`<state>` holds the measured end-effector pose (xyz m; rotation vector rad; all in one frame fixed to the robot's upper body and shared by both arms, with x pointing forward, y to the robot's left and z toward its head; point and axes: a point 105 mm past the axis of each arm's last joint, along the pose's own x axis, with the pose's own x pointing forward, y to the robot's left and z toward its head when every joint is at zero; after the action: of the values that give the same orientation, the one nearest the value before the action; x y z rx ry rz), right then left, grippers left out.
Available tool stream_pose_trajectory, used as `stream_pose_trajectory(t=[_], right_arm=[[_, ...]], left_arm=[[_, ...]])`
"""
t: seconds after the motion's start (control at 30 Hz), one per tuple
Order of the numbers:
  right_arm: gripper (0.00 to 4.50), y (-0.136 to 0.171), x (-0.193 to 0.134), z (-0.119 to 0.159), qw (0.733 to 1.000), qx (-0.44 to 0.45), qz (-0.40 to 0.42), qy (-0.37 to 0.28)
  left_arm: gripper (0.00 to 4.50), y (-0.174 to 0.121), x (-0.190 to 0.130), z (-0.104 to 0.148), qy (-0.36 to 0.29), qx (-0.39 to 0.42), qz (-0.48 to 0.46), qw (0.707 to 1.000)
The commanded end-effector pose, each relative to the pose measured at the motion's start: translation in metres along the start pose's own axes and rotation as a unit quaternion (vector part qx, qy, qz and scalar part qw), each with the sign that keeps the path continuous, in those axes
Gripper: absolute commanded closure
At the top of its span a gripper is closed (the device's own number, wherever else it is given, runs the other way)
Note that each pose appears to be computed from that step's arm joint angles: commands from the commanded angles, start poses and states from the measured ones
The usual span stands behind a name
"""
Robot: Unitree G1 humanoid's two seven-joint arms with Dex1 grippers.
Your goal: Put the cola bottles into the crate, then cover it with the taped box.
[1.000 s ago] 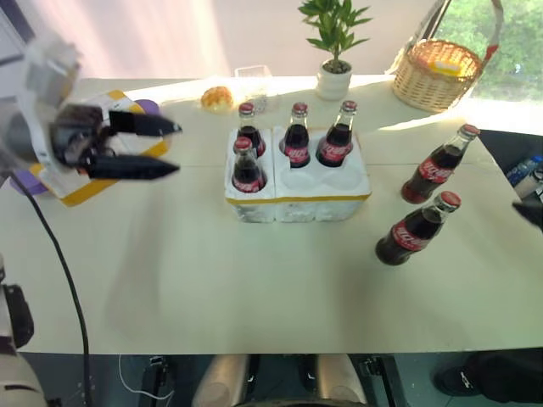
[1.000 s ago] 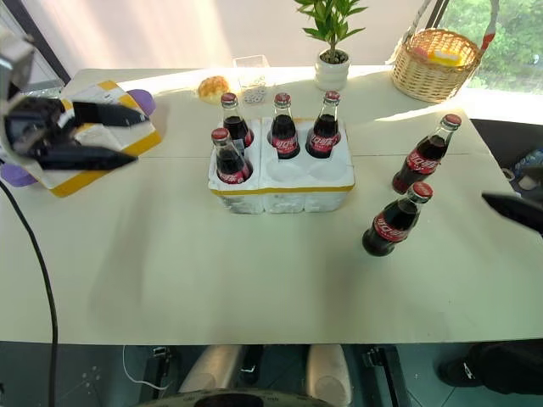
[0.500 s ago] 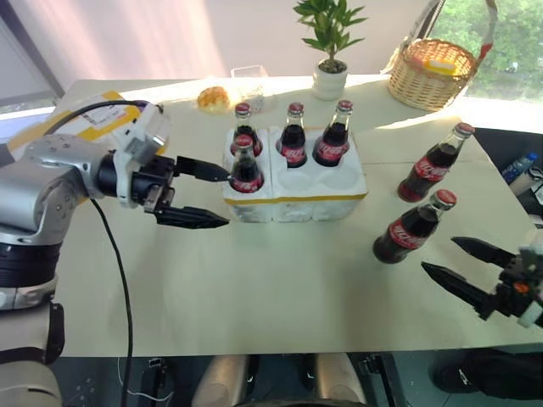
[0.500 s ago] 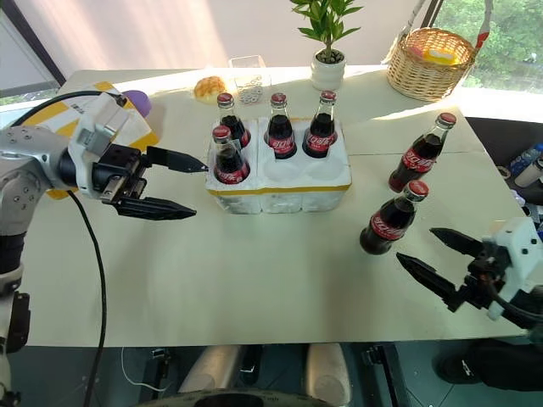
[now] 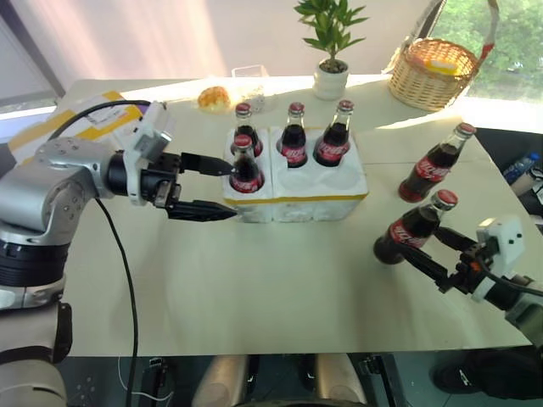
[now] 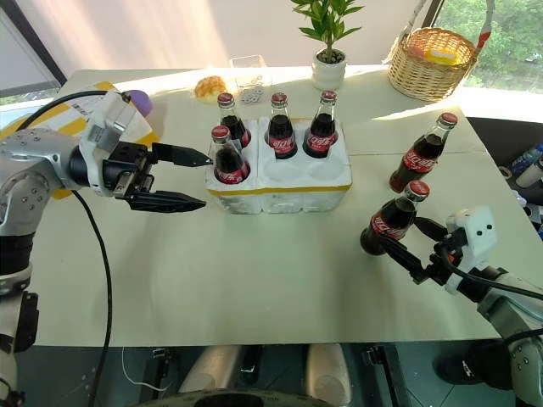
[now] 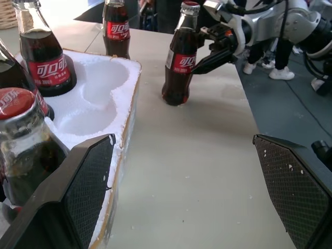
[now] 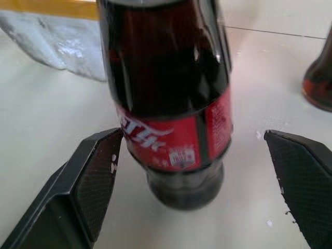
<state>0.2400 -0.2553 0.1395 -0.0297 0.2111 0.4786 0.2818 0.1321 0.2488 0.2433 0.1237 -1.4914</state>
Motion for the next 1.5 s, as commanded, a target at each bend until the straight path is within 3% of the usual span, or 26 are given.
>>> stream_pose_trajectory(t=[0.03,0.17,0.27,0.33,0.63,0.77,0.87,1.13,1.27,1.5], right_arm=[[0.00,-0.001,0.006,0.007,1.000,0.003,0.003,-0.024],[0.00,-0.003,0.016,0.003,1.000,0.013,0.006,-0.028],[0.85,0.001,0.020,0.007,0.998,0.026,0.022,-0.046],[1.68,0.005,0.020,0.015,0.997,0.031,0.037,-0.062],[1.66,0.036,0.022,0.116,0.967,0.037,0.159,-0.197],[1.66,0.048,0.045,0.151,0.956,0.024,0.191,-0.222],[1.66,0.067,0.085,0.163,0.957,0.000,0.210,-0.202],[1.66,0.079,0.134,0.145,0.964,-0.023,0.224,-0.142],[1.66,0.090,0.153,0.109,0.967,-0.066,0.234,-0.081],[1.66,0.096,0.178,0.078,0.970,-0.103,0.219,-0.032]], left_arm=[[0.05,-0.005,0.001,0.011,-0.005,0.022,-0.006,1.000],[0.05,-0.006,0.004,0.011,-0.005,0.022,-0.008,1.000],[0.00,-0.007,0.005,0.010,-0.004,0.022,-0.009,1.000],[0.00,-0.006,0.005,0.010,-0.005,0.023,-0.006,1.000],[0.00,-0.006,0.007,0.011,-0.012,0.021,0.003,1.000],[0.00,-0.005,0.007,0.012,-0.015,0.022,0.010,1.000],[0.00,-0.004,0.006,0.009,-0.010,0.024,0.023,0.999],[0.00,-0.003,0.005,0.013,-0.021,0.026,0.041,0.999],[0.00,-0.002,0.001,0.014,-0.026,0.029,0.056,0.998],[0.00,-0.003,0.003,0.014,-0.028,0.029,0.058,0.998]])
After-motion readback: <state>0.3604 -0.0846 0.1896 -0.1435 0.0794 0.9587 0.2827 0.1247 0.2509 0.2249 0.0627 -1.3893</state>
